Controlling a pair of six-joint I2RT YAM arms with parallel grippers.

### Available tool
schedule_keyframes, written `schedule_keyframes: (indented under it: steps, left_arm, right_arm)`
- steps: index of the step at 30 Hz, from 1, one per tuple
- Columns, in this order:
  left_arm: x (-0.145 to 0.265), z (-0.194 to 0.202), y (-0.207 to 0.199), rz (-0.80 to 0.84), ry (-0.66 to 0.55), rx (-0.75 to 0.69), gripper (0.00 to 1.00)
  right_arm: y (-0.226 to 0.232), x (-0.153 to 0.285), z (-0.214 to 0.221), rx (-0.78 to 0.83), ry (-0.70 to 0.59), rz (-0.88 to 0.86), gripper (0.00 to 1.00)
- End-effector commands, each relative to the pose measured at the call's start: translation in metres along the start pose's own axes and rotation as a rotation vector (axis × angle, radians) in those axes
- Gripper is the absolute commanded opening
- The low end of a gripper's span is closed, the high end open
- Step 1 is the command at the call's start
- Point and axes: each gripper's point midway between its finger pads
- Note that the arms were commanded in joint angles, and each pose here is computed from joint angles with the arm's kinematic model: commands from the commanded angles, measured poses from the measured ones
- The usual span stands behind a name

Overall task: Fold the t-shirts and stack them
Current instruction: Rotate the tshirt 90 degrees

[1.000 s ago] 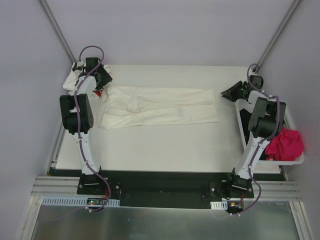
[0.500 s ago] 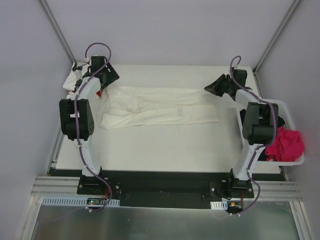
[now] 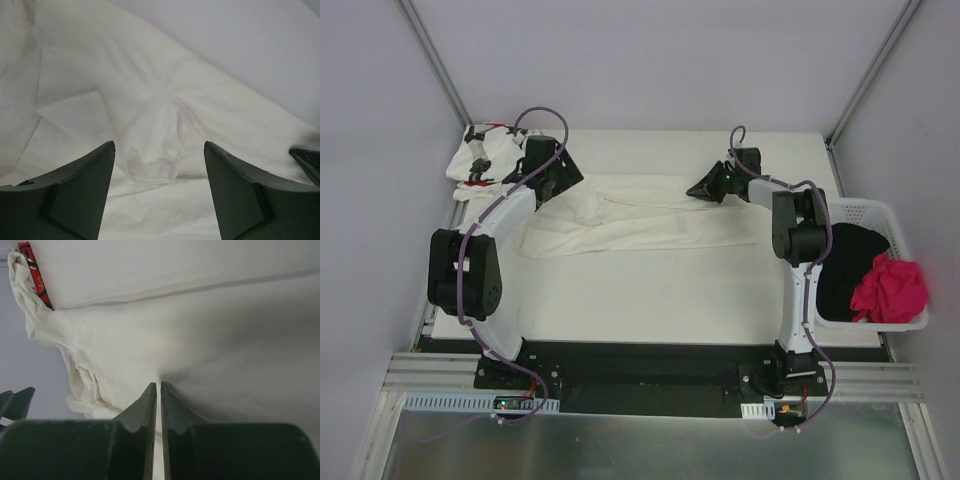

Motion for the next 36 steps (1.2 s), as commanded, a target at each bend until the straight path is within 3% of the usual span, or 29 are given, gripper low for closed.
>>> schedule_keyframes:
  steps: [1, 9, 26, 36]
  left_arm:
    - [-0.011, 0.021, 0.011, -0.032, 0.016, 0.101, 0.71]
    - [-0.044, 0.056, 0.01, -0.03, 0.143, 0.186, 0.7]
    - [-0.043, 0.034, 0.021, -0.043, 0.094, 0.186, 0.71]
    - [-0.077, 0.035, 0.03, -0.068, 0.121, 0.21, 0.71]
  right_arm:
    - [0.025, 0.003, -0.016, 0.014, -0.022, -0.073, 0.09]
    - [0.002, 0.016, -0.027, -0.046, -0.064, -0.052, 0.09]
    - [-0.043, 0.1, -0.051, -0.15, -0.273, 0.0, 0.11]
    - [0.003, 0.131, -0.048, -0.09, -0.304, -0.097, 0.13]
Point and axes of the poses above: each gripper's point midway between its finger pads, its own x axis back along the fingers, its own y axis along the line the jaws close on, z = x × y, and after that the axes turned 9 degrees about -x, right-handed
